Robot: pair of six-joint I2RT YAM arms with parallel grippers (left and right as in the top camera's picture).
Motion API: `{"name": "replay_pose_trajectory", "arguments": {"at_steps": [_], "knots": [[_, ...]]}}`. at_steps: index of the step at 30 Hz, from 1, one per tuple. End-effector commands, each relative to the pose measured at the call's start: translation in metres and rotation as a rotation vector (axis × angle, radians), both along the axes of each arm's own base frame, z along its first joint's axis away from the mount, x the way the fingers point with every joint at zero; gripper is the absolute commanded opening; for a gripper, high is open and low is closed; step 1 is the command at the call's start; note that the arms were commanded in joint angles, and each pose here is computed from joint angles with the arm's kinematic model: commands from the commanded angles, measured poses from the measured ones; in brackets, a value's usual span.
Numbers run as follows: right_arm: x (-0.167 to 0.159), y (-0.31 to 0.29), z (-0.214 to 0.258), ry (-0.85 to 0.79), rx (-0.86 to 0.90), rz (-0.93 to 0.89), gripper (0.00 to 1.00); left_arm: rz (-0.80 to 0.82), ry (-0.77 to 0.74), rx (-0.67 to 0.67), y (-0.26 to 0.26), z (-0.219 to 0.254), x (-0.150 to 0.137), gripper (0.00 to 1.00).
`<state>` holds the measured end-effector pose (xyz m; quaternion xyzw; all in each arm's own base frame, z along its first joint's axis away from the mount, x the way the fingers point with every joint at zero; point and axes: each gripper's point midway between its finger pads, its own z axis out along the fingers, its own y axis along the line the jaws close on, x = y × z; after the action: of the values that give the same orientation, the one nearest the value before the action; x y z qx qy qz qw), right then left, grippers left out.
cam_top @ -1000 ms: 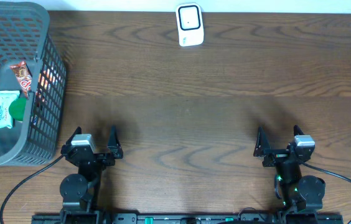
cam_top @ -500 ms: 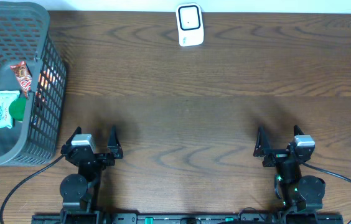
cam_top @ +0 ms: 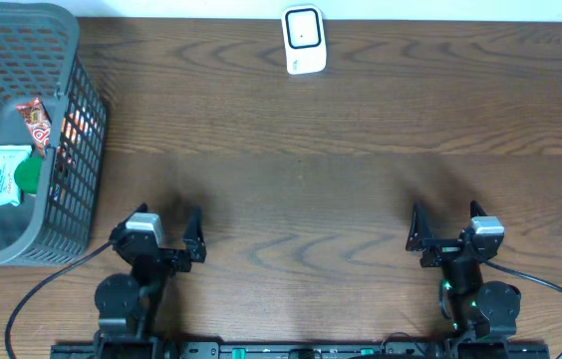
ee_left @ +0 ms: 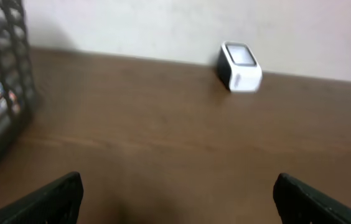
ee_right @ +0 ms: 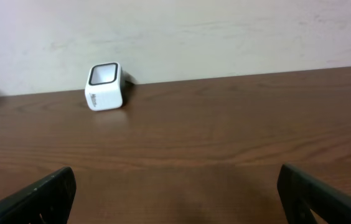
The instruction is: Scan the item barcode
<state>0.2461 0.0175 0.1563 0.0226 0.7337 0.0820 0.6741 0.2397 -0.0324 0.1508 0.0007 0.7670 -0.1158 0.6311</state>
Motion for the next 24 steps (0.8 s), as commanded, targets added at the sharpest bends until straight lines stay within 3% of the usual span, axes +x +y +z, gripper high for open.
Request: {"name": "replay_pose_trajectory", "arguments": {"at_steps": [1,14,20,24], "knots": [[0.000,0.001,-0.001,0.004,-0.011,0.004,0.99,-0.038,0.012,-0.025,-0.007,0.042,-0.004,0.98],[0.000,0.001,-0.001,0.004,-0.011,0.003,0.99,-0.036,0.363,-0.023,-0.008,0.162,0.011,0.98],[0.000,0.001,-0.001,0.004,-0.011,0.004,0.99,-0.124,0.503,-0.064,-0.024,0.160,0.000,0.98],[0.000,0.001,-0.001,0.004,-0.011,0.004,0.99,-0.055,0.526,-0.109,-0.016,0.168,-0.003,0.98]]}}
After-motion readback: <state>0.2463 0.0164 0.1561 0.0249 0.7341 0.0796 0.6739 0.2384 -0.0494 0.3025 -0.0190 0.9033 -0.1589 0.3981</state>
